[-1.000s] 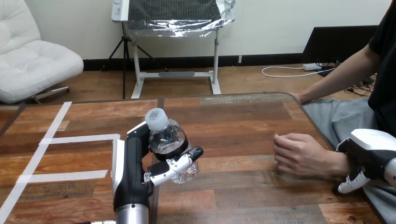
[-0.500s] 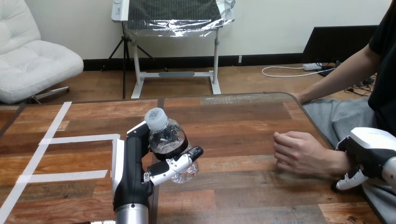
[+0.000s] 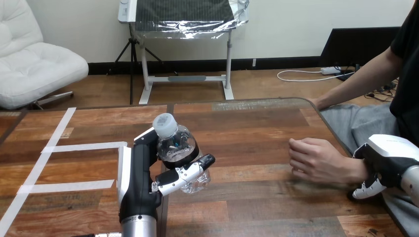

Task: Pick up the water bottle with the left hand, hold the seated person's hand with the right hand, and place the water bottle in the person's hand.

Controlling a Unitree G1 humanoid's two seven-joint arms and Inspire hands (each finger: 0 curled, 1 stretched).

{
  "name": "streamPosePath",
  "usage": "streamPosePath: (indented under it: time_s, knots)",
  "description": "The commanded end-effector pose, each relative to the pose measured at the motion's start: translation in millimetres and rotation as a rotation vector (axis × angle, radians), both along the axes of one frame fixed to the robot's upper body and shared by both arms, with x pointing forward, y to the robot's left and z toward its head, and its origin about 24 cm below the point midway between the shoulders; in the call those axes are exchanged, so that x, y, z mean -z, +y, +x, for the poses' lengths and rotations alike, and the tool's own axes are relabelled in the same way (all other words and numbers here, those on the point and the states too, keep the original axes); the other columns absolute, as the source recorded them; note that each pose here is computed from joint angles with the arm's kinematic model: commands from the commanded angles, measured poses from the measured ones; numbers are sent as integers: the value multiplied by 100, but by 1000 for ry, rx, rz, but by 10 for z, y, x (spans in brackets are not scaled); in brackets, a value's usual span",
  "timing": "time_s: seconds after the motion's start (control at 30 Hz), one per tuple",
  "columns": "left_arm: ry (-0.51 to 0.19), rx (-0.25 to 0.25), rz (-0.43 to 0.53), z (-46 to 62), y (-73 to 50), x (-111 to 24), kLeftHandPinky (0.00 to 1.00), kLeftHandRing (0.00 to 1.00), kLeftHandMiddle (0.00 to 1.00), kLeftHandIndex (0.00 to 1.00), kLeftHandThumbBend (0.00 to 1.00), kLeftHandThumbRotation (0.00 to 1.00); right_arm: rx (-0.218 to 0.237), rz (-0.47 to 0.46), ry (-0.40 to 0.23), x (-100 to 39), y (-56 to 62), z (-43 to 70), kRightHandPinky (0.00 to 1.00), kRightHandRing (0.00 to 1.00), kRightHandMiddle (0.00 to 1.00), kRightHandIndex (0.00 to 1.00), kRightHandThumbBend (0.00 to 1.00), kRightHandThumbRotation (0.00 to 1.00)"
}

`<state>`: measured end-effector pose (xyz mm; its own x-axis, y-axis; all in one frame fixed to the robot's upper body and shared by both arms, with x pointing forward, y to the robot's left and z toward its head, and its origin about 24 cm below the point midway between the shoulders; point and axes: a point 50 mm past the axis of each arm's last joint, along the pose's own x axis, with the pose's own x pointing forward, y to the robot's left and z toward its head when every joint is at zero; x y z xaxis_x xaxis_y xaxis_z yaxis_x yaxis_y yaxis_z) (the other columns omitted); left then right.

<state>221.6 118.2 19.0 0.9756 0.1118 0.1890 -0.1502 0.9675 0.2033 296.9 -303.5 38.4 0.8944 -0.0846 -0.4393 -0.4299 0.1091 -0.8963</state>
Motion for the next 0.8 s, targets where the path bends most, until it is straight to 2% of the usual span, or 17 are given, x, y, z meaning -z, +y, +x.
streamPosePath:
  time_s: [0.0, 0.5, 0.77]
  knots:
    - [-122, 0, -7, 104, -11, -274, 38, 42, 45, 48, 65, 0, -38, 23, -45, -65, 119, 112, 35, 45, 55, 54, 73, 0]
    - [-123, 2, -8, 103, -11, -279, 39, 42, 45, 48, 65, 0, -21, 36, -59, -71, 123, 114, 37, 46, 56, 54, 72, 0]
    - [-126, 0, 2, 108, -11, -279, 38, 42, 45, 48, 65, 0, -25, 37, -60, -77, 124, 119, 31, 41, 52, 53, 71, 0]
